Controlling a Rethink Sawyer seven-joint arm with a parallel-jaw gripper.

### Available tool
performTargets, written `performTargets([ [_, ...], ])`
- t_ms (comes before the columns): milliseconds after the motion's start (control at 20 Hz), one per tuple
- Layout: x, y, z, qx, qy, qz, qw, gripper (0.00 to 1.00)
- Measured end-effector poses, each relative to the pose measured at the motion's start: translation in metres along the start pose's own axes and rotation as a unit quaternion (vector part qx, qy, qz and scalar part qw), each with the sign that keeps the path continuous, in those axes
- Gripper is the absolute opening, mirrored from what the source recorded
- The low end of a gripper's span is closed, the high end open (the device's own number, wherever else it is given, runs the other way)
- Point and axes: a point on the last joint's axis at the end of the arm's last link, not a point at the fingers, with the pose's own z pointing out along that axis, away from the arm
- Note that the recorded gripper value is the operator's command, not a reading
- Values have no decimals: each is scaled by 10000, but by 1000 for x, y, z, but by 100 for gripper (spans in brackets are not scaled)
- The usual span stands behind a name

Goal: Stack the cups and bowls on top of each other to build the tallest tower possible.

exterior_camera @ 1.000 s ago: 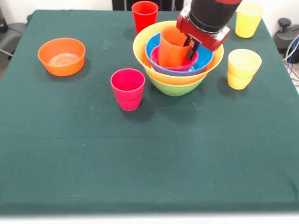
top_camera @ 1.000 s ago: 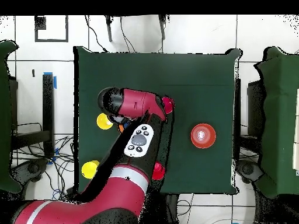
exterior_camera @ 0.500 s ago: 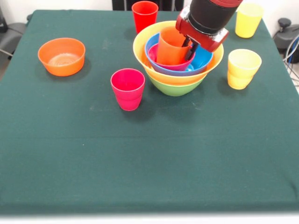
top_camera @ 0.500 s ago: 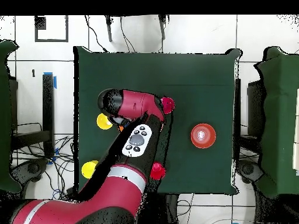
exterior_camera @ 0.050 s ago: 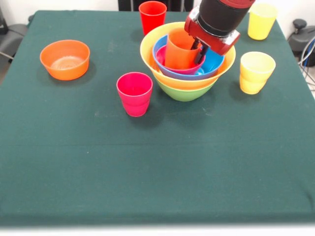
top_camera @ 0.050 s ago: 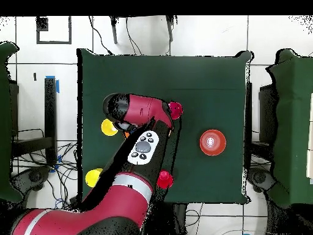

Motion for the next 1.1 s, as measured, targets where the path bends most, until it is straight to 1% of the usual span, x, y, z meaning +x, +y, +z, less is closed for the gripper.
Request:
performTargets([
  [250,-1,-3,1,36,-10,19,10000,100],
  [700,-1,-6,15,121,58,60,9999,100],
  [950,-1,-6,14,125,52,69,9999,100],
  [1100,0,-7,12,159,130,68,9998,100],
])
